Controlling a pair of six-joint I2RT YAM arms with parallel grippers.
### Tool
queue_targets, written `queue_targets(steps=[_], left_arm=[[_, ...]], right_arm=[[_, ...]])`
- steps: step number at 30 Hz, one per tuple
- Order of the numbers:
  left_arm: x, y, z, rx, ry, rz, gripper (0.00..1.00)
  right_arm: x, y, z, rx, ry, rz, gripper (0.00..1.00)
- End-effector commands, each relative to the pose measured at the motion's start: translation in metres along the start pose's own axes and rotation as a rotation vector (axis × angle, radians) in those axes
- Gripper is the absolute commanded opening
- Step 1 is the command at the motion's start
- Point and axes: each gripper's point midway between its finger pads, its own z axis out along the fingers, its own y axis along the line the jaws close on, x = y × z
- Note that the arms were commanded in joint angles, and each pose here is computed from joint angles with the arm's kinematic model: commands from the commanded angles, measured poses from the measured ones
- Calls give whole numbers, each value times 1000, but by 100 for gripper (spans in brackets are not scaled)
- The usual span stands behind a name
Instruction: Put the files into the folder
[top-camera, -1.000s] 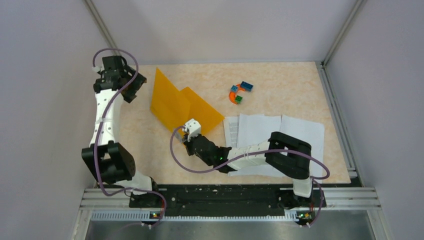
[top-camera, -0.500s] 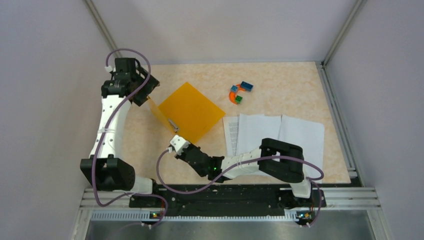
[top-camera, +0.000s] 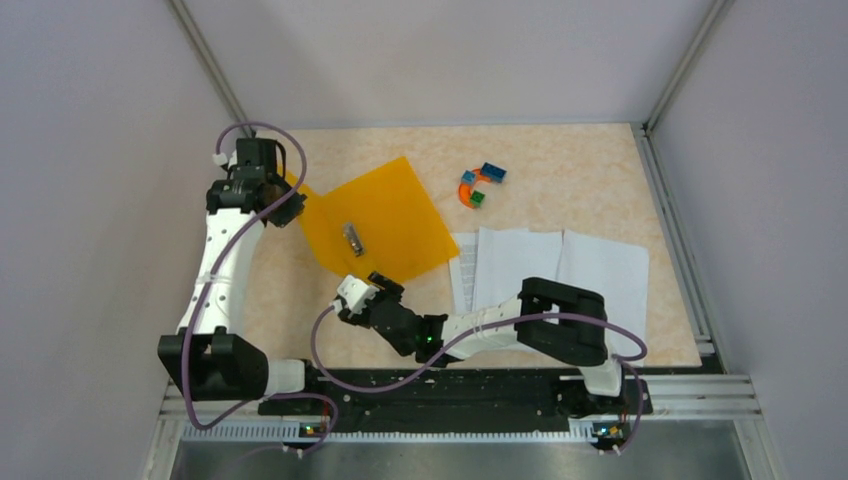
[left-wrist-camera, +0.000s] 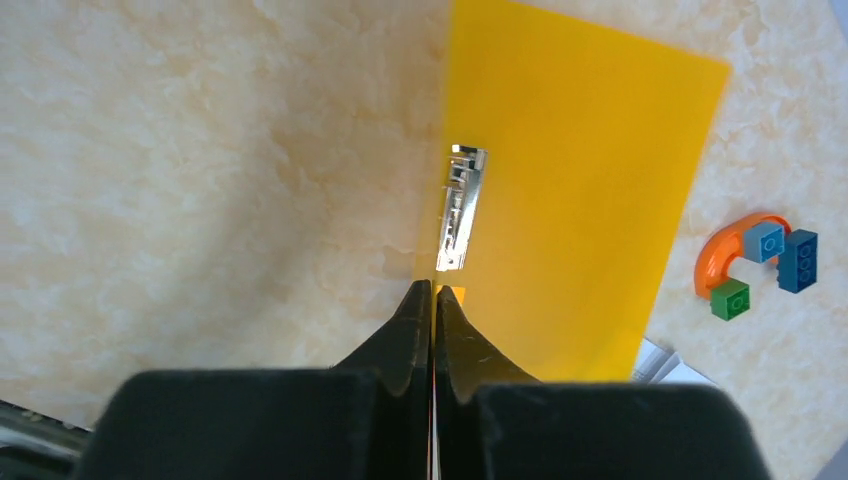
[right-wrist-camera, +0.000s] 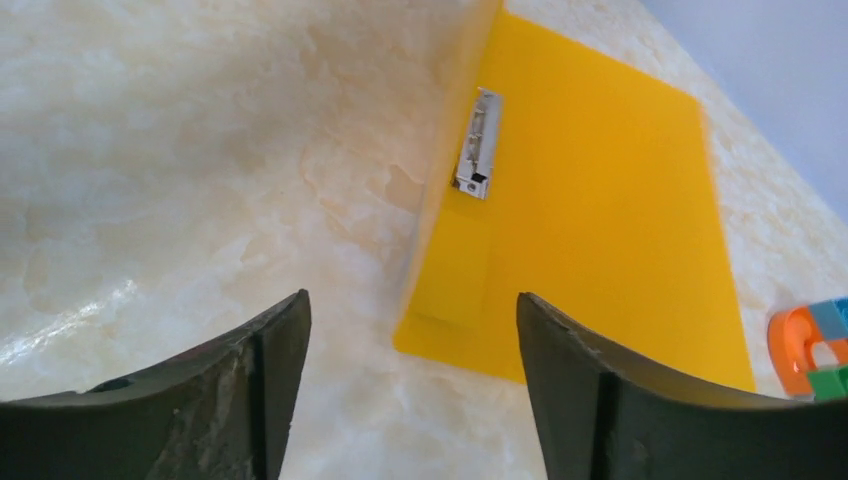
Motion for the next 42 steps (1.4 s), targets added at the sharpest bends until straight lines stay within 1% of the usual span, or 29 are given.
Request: queue_targets(steps=[1,4,5,8,12,15,17,20,23,28,32,34,38,42], left_arm=[[-42,-14,-22,39,-163,54,0],[-60,-37,-28,131,-218,108,0],[-63,-42,-29,156,-229,141,0],[-68,-62,-34,260,-248,211,0],[-74,-91,-55,420,-286,253,0],[-86,-113,-86,540,-347,278,0],[-95,-124,-109,604,-394,293,0],[-104,-140,-146,713,-460,325,0],[-107,-152,-173,807,-495,350,0],[-101,-166,-205,931,-481,351,0],[-91,-175,-224,1033,-429,355,0],[-86,-177,-229,1069,-404,353,0],[-74,-180,-235,1133,-359,347,0],[-62,-181,-242,1196,-315,345,0]], right_arm=[[-75,-10,-23,-72,-109,101,80],[-101,-20,-40,-152,-127,165,87],[-110,-22,-45,-198,-129,191,88],[-127,-42,-62,-263,-115,275,91],[-143,-84,-74,-260,-114,392,93],[-145,-122,-74,-216,-86,481,94],[-147,-149,-76,-193,-93,548,94],[-149,-183,-79,-198,-113,639,95],[-146,-210,-76,-201,-116,705,95],[-130,-262,-72,-135,-117,776,96],[-108,-311,-77,-155,-139,893,96],[-96,-329,-82,-156,-147,915,97],[-72,-349,-88,-165,-136,960,99],[-50,-360,-92,-166,-153,1014,99]])
